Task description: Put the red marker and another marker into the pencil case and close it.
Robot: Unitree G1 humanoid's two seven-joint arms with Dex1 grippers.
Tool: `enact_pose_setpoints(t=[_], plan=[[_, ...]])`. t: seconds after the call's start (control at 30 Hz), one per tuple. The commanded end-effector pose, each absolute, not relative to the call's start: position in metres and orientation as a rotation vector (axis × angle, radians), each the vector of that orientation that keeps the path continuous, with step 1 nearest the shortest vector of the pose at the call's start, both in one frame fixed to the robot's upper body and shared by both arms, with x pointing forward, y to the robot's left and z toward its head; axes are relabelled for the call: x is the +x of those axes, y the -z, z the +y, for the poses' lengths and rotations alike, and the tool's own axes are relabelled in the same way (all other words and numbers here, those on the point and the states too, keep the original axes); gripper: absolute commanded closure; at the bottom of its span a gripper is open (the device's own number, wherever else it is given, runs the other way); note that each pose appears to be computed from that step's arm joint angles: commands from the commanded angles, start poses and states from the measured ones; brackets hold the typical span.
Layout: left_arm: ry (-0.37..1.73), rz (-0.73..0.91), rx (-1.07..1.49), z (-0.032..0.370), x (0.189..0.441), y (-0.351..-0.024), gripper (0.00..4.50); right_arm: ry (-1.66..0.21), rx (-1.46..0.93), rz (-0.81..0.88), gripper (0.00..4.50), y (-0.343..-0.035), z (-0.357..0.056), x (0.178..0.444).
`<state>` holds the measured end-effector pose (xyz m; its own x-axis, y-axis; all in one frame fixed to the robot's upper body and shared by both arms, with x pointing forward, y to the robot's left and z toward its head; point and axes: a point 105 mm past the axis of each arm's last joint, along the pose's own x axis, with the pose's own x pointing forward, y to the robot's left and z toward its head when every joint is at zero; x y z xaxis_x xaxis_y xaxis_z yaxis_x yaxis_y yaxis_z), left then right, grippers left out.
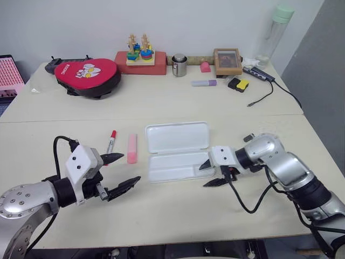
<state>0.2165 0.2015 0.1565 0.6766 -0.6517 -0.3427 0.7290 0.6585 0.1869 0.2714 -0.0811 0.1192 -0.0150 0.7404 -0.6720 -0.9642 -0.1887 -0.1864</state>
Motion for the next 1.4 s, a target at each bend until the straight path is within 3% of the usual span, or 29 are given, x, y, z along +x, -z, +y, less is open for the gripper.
enact_pose_setpoints(t=[0.03, 0.4, 1.27, 1.4], plan=[[0.673, 0.215, 0.323, 0.216, 0.222, -0.164, 0.0, -1.594, -0.762, 0.323, 1.77, -0.145, -0.083, 0.272], [0.094, 0.219, 0.306, 0.285, 0.261, -0.15, 0.0, -1.524, -0.652, 0.203, 1.77, -0.181, -0.07, 0.282], [0.005, 0.223, 0.242, 0.278, 0.287, -0.142, 0.0, -1.477, -0.594, 0.203, 1.77, -0.181, -0.066, 0.284], [-0.001, 0.229, 0.233, 0.279, 0.29, -0.14, 0.66, -1.472, -0.594, 0.209, 1.7, -0.179, -0.066, 0.285]])
